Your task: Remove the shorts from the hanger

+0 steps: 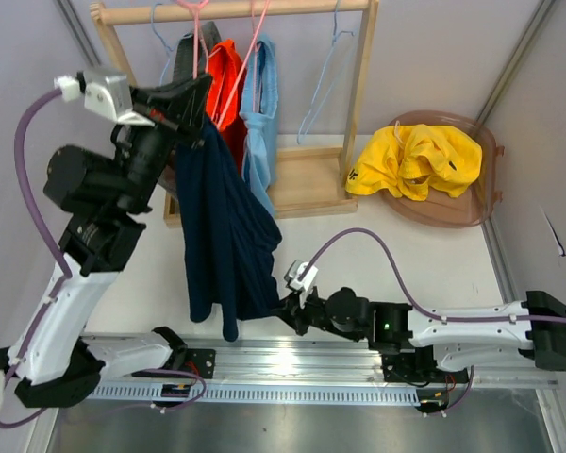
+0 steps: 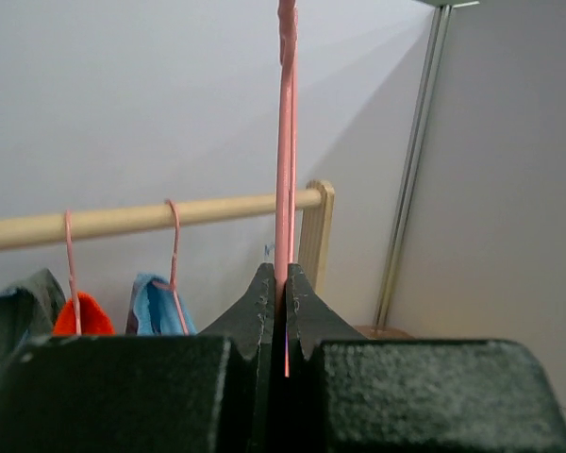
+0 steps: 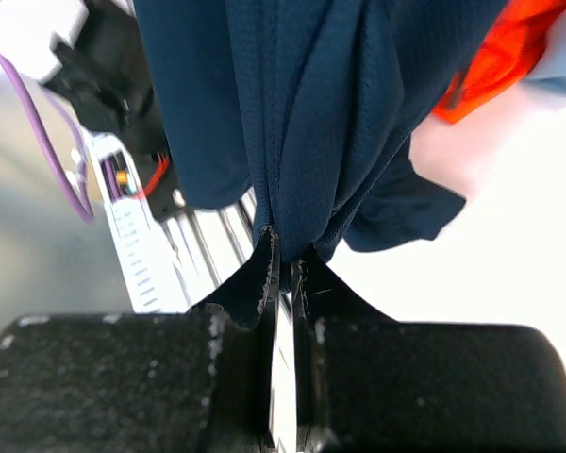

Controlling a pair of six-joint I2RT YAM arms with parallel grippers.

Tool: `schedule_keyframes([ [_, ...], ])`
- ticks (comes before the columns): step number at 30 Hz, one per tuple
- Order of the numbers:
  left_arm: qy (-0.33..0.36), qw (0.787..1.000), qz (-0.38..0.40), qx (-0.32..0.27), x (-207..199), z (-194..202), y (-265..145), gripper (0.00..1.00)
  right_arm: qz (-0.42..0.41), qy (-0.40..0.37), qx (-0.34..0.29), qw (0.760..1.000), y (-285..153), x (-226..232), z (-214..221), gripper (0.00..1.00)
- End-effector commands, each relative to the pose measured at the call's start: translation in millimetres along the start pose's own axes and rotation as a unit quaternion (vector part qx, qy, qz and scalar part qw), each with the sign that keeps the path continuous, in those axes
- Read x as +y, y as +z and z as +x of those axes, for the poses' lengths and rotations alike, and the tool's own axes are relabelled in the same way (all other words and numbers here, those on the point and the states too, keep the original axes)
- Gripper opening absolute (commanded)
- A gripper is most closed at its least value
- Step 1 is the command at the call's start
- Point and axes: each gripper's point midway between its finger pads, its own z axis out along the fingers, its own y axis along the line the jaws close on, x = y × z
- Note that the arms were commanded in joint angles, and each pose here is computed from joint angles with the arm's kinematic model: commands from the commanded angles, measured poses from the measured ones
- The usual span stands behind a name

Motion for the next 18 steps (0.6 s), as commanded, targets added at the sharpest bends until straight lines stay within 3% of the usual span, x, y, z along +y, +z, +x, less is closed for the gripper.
schedule_keyframes([
  [1, 0.03, 0.985, -0.019, -0.169, 4.1, -134.5, -4.7, 0.01, 0.026, 0.009, 0.04, 0.999, -11.1, -12.6, 32.6, 0.0],
  [8, 0.089, 0.969, -0.052, -0.225, 12.2, -190.5, -3.7, 0.11, 0.052, 0.045, 0.05, 0.996, -30.6, -26.0, 57.4, 0.0],
  [11, 0.106, 0.959, -0.058, -0.255, 13.6, -209.2, -14.3, 0.23, 0.069, 0.057, 0.049, 0.995, -41.0, -33.1, 65.6, 0.0],
  [14, 0.105, 0.957, -0.06, -0.263, 14.3, -213.6, -17.8, 0.0, 0.079, 0.069, 0.041, 0.994, -50.0, -39.7, 67.1, 0.0],
  [18, 0.092, 0.964, -0.049, -0.246, 11.5, -202.9, -18.5, 0.0, 0.102, 0.057, 0.014, 0.993, -54.2, -48.7, 48.9, 0.0],
])
